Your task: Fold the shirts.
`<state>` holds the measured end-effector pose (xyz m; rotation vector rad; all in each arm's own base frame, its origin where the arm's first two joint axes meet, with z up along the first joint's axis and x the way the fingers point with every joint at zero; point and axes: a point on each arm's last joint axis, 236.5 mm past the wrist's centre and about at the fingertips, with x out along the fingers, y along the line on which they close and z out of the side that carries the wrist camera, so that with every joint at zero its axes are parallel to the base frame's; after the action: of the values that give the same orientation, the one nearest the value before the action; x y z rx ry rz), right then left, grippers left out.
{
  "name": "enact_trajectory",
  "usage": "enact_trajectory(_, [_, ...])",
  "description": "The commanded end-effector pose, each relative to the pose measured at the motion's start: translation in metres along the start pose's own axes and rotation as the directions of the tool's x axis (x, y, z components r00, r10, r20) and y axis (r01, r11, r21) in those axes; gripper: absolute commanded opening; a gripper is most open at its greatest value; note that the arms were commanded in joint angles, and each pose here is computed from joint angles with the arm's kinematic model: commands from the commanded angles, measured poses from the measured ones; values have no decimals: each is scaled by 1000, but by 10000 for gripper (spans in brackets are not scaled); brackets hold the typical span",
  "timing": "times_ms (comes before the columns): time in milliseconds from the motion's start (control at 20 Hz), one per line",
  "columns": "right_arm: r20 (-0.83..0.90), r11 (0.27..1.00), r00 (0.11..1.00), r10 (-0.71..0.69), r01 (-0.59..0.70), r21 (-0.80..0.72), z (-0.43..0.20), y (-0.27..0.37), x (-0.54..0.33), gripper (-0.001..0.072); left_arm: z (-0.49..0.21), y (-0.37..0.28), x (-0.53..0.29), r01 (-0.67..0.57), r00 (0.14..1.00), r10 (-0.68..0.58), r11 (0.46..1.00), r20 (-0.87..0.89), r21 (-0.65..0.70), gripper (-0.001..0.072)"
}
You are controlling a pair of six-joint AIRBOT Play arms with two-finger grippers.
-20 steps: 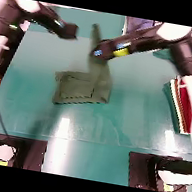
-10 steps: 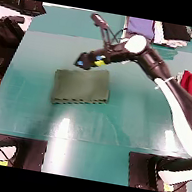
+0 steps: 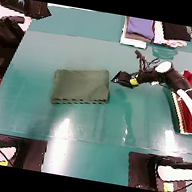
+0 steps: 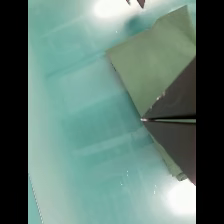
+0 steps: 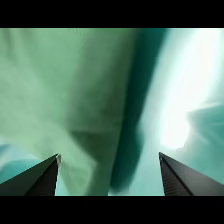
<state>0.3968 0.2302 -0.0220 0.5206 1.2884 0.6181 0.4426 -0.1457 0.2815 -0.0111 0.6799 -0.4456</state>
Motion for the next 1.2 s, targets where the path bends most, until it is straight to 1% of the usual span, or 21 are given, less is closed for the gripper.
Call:
enact_trajectory(0, [-36, 989, 994, 100, -95, 116, -10, -1, 38, 710, -1, -1, 4, 3, 1000, -3, 1000, -7, 1, 23])
enact_trajectory(250, [-139, 984, 974, 177, -170, 58, -18, 45, 108, 710, -9, 0, 10, 7, 999, -7, 1000, -43, -3, 23])
enact_trajectory(300, [-152, 983, 972, 181, -176, 44, -17, 51, 120, 699, -11, 0, 10, 8, 999, -8, 1000, -48, -3, 23])
enact_trajectory(350, [-159, 983, 970, 185, -183, 28, -16, 56, 129, 584, -12, 0, 10, 8, 999, -8, 1000, -53, -3, 23])
enact_trajectory(400, [-161, 982, 969, 188, -189, 11, -13, 61, 136, 379, -13, 0, 10, 9, 998, -9, 1000, -58, -3, 23])
enact_trajectory(450, [-153, 983, 972, 180, -185, -18, -8, 64, 138, 153, -14, 0, 10, 10, 998, -10, 1000, -62, -3, 23])
enact_trajectory(500, [-135, 983, 976, 169, -177, -50, -1, 67, 137, 20, -14, -1, 9, 12, 998, -12, 1000, -64, -4, 23])
enact_trajectory(650, [-23, 977, 991, 131, -133, -168, 44, 76, 100, 19, -15, -12, 11, 32, 997, -31, 999, -67, 11, 22])
enact_trajectory(750, [98, 973, 991, 86, -63, -222, 84, 71, 48, 19, -16, -35, 14, 70, 995, -66, 997, -73, 42, 22])
enact_trajectory(800, [167, 975, 985, 48, -10, -221, 105, 59, 13, 19, -17, -49, 16, 95, 993, -90, 992, -75, 77, 22])
enact_trajectory(900, [298, 977, 953, -53, 112, -182, 136, 25, -65, 19, -19, -78, 18, 143, 988, -134, 982, -79, 120, 23])
enact_trajectory(1050, [453, 954, 861, -233, 292, -64, 155, -44, -192, 19, -19, -111, 18, 196, 980, -187, 967, -69, 161, 23])
enact_trajectory(1150, [539, 937, 781, -317, 344, 53, 155, -86, -268, 19, -17, -126, 18, 218, 976, -212, 960, -54, 178, 23])
